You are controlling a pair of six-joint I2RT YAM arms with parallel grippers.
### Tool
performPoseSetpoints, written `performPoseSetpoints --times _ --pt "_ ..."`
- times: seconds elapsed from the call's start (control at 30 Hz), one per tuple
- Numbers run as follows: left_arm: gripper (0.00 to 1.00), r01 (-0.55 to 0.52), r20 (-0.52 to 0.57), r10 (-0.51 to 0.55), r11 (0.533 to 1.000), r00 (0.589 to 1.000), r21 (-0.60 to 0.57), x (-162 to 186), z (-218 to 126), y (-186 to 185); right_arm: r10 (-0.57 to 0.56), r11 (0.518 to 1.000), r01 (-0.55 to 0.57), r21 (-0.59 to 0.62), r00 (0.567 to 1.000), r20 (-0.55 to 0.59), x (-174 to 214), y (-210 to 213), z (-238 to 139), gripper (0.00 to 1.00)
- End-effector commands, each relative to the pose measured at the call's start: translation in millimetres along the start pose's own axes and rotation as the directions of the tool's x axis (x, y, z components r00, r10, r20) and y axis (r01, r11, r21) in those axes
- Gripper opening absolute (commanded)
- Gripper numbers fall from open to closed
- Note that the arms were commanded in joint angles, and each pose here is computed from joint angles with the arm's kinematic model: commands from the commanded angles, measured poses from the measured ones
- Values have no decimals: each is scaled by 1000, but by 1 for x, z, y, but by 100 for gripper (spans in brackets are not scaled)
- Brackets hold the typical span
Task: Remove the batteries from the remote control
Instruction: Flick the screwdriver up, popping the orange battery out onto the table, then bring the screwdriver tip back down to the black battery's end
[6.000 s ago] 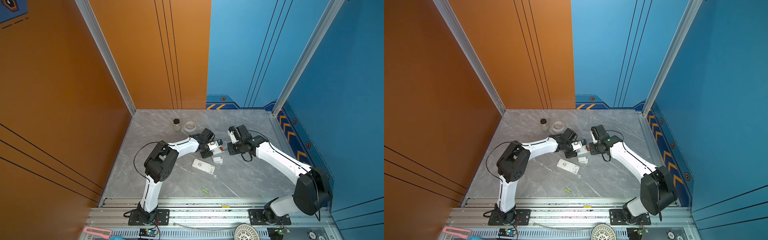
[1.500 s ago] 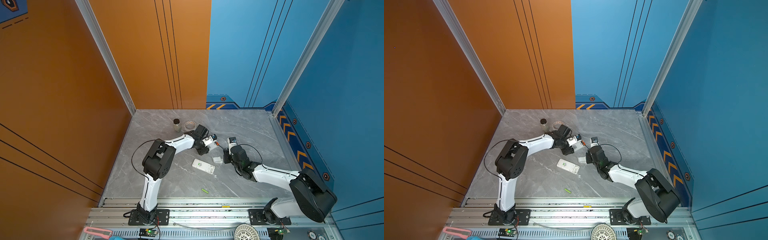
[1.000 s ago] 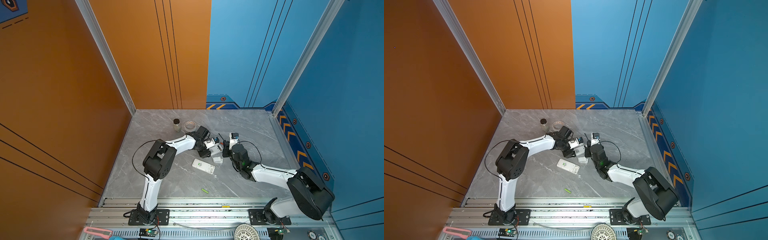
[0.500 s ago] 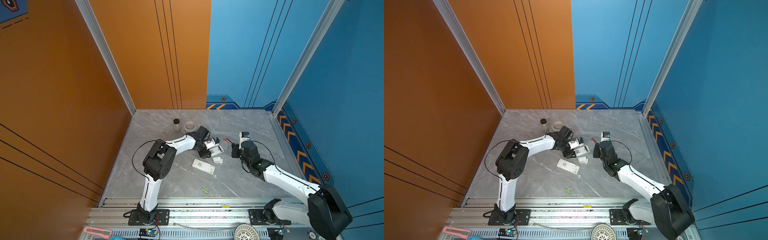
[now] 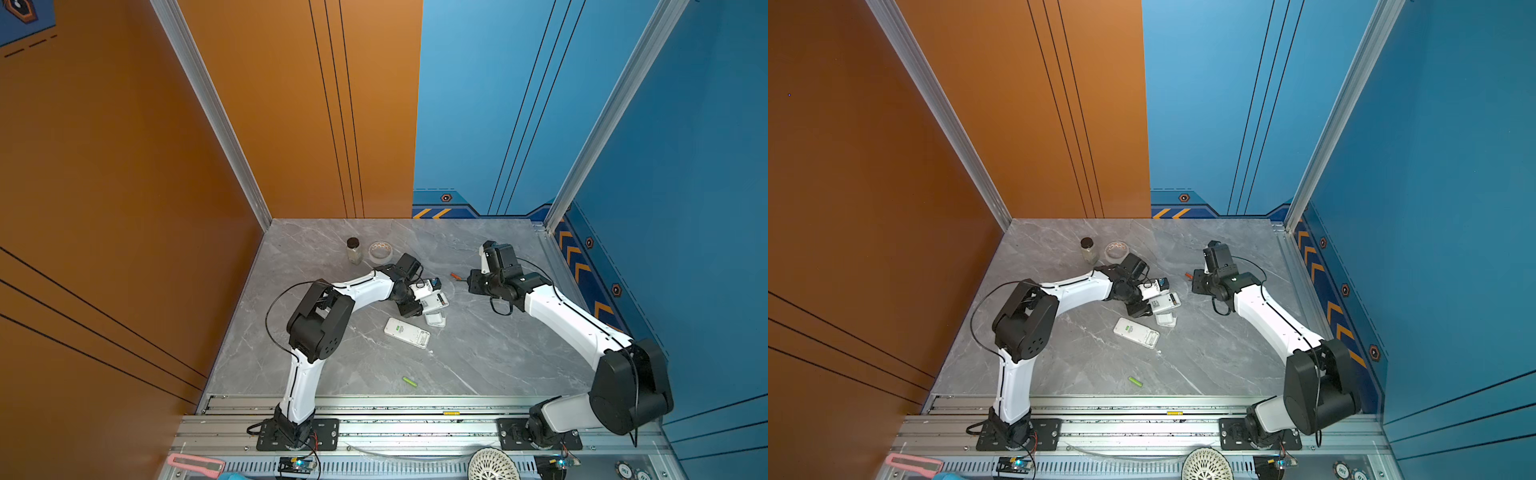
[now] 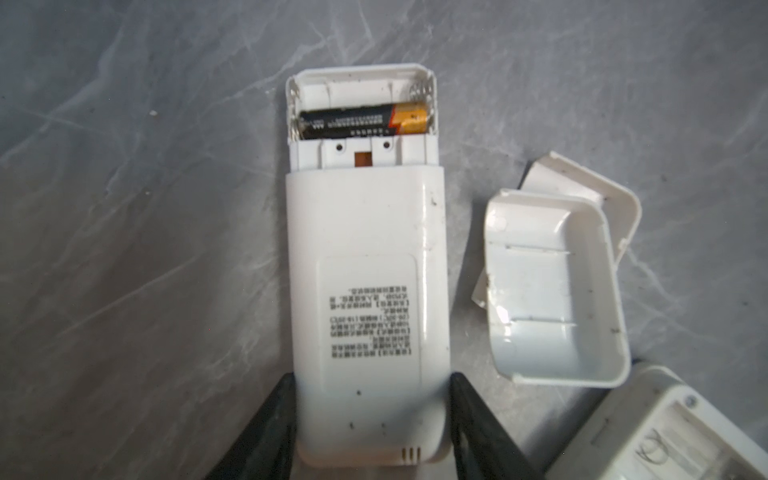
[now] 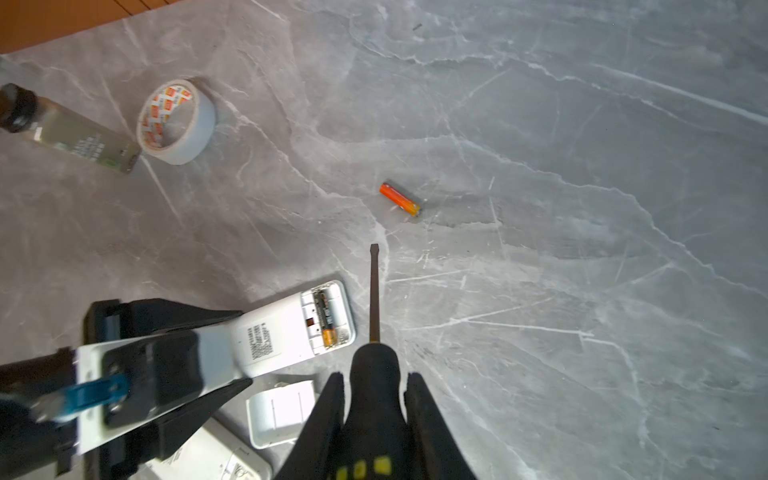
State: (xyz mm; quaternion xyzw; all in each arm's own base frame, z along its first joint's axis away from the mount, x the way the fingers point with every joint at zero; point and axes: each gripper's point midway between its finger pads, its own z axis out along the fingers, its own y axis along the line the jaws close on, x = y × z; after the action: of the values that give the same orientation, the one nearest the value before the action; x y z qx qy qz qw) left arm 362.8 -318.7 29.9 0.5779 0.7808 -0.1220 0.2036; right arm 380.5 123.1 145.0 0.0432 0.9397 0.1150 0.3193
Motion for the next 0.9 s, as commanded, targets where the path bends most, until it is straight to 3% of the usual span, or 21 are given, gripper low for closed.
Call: performPoseSetpoints --times 0.0,0.3,0.47,0.63,0.73,0.87 --pt "0 -23 -104 35 993 994 116 25 15 -37 69 996 -71 48 997 34 -16 -12 14 0" --pt "0 -30 -104 41 994 994 109 24 12 -38 131 987 -145 71 977 168 -54 -30 38 0" --pt "0 -31 -107 42 994 993 105 24 13 -37 118 986 -134 104 982 145 -64 -34 48 0" --pt "0 -31 -115 43 994 992 103 25 15 -37 131 989 -140 47 979 155 -68 -22 37 0" --pt "0 -35 -115 45 995 992 89 24 15 -34 98 995 -97 -8 990 98 -54 -1 14 0" --pt "0 -49 -111 56 997 992 64 23 16 -30 24 996 -30 -81 998 -65 -10 22 -5 0"
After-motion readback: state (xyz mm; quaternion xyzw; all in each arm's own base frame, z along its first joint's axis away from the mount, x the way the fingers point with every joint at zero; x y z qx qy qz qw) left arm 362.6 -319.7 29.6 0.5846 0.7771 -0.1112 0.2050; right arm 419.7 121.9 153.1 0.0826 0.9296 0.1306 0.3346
